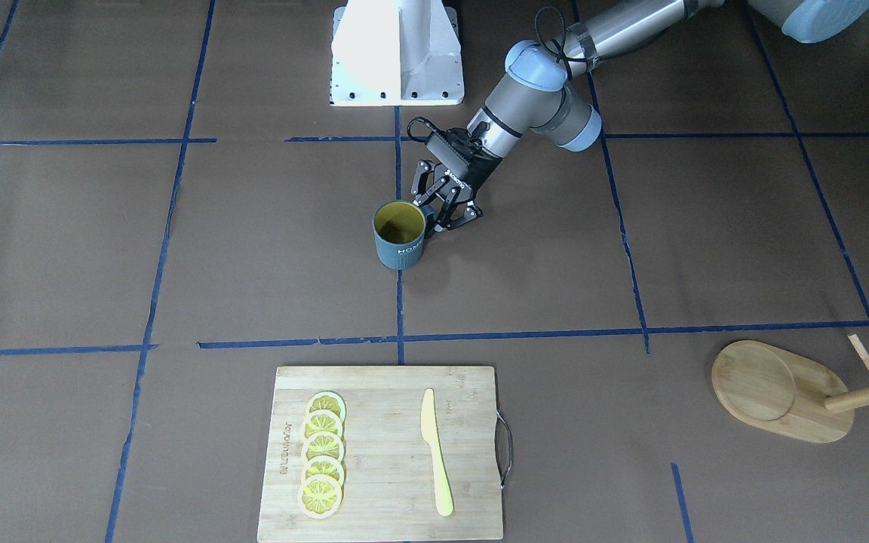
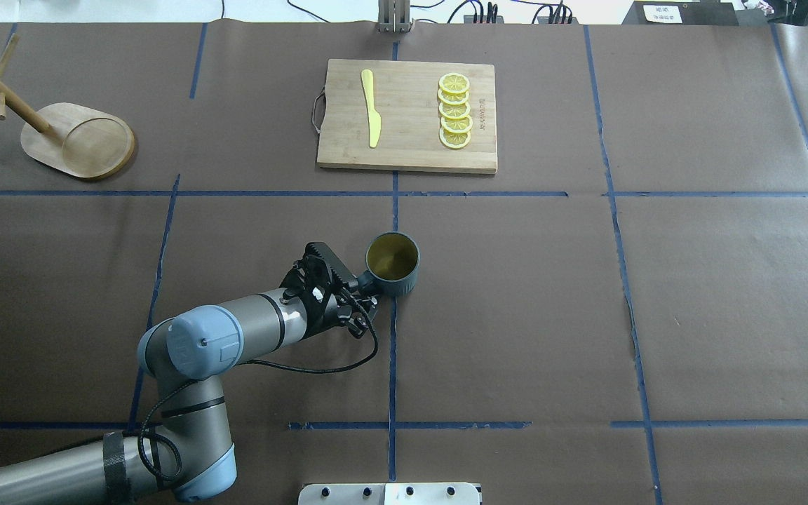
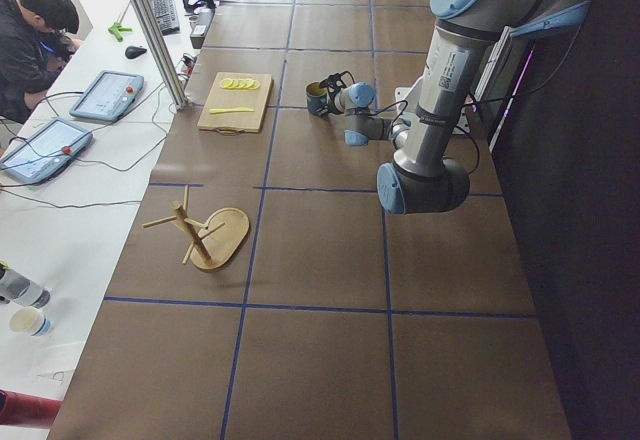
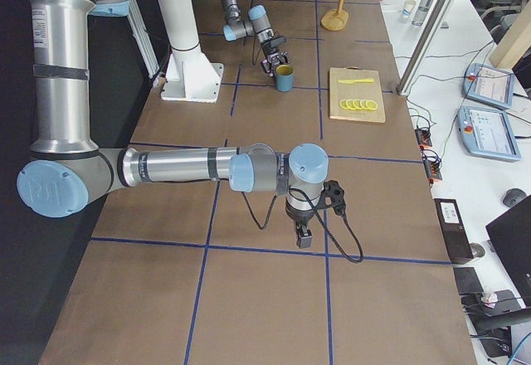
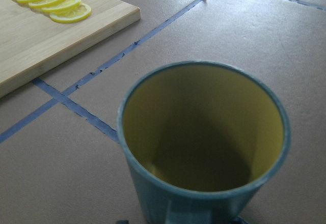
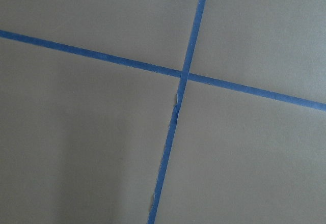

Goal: Hang cup on storage rack
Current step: 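Lift the teal mug with the left gripper toward the wooden rack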

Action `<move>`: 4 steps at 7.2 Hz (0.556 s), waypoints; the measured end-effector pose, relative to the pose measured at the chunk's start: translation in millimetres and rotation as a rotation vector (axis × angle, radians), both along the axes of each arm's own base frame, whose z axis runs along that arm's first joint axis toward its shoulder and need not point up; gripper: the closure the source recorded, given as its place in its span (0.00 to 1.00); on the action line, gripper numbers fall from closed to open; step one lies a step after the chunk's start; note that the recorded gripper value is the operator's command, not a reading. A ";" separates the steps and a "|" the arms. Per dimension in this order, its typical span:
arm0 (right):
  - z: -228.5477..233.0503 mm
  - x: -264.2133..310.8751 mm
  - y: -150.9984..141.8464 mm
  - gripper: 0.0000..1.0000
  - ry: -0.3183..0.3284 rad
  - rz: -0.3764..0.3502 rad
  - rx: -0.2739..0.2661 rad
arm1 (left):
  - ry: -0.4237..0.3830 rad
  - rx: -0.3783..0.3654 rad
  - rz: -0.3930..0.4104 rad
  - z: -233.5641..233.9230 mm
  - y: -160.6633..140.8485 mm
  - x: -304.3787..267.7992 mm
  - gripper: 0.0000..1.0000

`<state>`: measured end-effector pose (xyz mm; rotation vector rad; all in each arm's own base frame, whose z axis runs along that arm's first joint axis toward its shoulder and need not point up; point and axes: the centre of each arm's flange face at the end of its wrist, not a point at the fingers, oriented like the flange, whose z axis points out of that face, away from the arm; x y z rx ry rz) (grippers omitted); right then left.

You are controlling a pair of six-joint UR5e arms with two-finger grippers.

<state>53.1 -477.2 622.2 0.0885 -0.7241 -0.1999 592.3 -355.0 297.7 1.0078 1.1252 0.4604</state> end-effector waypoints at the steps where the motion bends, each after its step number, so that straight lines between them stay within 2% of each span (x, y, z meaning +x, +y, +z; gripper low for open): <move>1: 0.4 -0.1 0.2 0.00 -0.001 0.000 -0.001 | 0.026 -0.020 -0.002 -4.1 1.1 -1.6 1.00; 3: 0.7 -0.2 0.3 0.00 -0.001 -0.001 -0.001 | 0.095 -0.031 -0.009 -18.7 1.2 -11.9 1.00; 4: 0.7 -0.2 0.2 0.00 -0.001 -0.001 -0.001 | 0.139 -0.073 -0.019 -23.0 -2.5 -18.6 1.00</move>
